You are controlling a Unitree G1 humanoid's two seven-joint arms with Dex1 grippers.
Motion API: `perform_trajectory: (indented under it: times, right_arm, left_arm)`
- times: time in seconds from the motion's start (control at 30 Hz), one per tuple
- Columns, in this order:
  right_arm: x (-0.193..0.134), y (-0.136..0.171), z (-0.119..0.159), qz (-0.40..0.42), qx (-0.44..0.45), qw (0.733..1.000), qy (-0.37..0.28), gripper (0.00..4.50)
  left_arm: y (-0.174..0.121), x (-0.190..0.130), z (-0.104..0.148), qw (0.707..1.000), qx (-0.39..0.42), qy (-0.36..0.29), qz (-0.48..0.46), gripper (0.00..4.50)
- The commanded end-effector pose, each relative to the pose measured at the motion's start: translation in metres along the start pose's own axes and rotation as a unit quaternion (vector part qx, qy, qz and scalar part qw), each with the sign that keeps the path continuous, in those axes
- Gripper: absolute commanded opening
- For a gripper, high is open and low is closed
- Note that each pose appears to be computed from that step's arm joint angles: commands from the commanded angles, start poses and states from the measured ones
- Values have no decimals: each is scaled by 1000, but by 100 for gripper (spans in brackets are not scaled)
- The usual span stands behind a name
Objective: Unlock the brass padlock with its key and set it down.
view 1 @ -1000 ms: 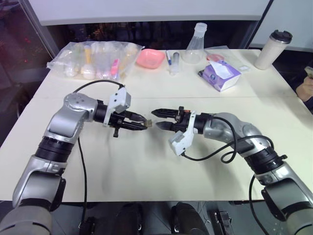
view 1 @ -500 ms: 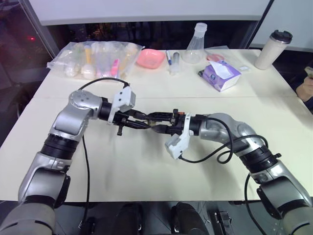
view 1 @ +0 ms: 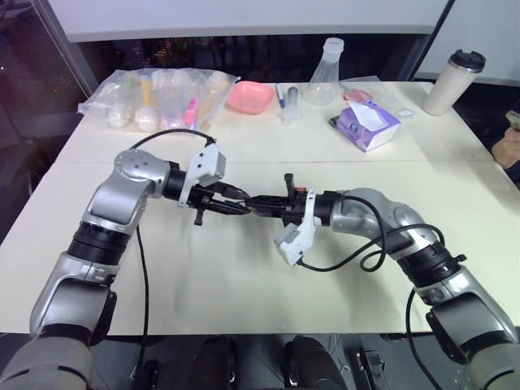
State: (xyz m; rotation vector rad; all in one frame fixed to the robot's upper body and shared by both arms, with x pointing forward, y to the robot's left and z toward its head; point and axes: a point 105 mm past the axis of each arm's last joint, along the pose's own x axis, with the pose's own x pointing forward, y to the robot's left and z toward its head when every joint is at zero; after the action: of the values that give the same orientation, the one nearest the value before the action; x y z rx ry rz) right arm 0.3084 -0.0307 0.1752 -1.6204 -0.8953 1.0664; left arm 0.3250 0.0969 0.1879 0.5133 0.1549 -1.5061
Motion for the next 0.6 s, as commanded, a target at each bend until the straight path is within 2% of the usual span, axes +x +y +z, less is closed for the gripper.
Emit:
perform_trajectory:
  times: [0.03, 0.07, 0.1, 0.27, 0.3, 0.6]
  right_arm:
    - [-2, -17, -1, -30, -7, 1000, -1, 0]
    - [-2, -17, -1, -30, -6, 1000, 0, 0]
    - [-1, -17, -1, -30, -6, 1000, 1, 0]
    - [-2, -17, -4, -30, -5, 1000, 6, 0]
    - [-2, -16, -5, -29, -5, 1000, 7, 0]
    - [-4, -17, -6, -32, -2, 999, 12, 0]
  left_arm:
    - [-2, -8, 11, 1000, 12, -6, -7, 128]
    - [-2, -8, 11, 1000, 7, -6, -7, 182]
    - [-2, -10, 11, 1000, 1, -6, -4, 209]
    - [-2, -18, 12, 1000, -2, -4, 1, 421]
    - [-2, -19, 12, 1000, -1, -4, 5, 448]
    - [8, -44, 14, 998, 3, -12, 65, 448]
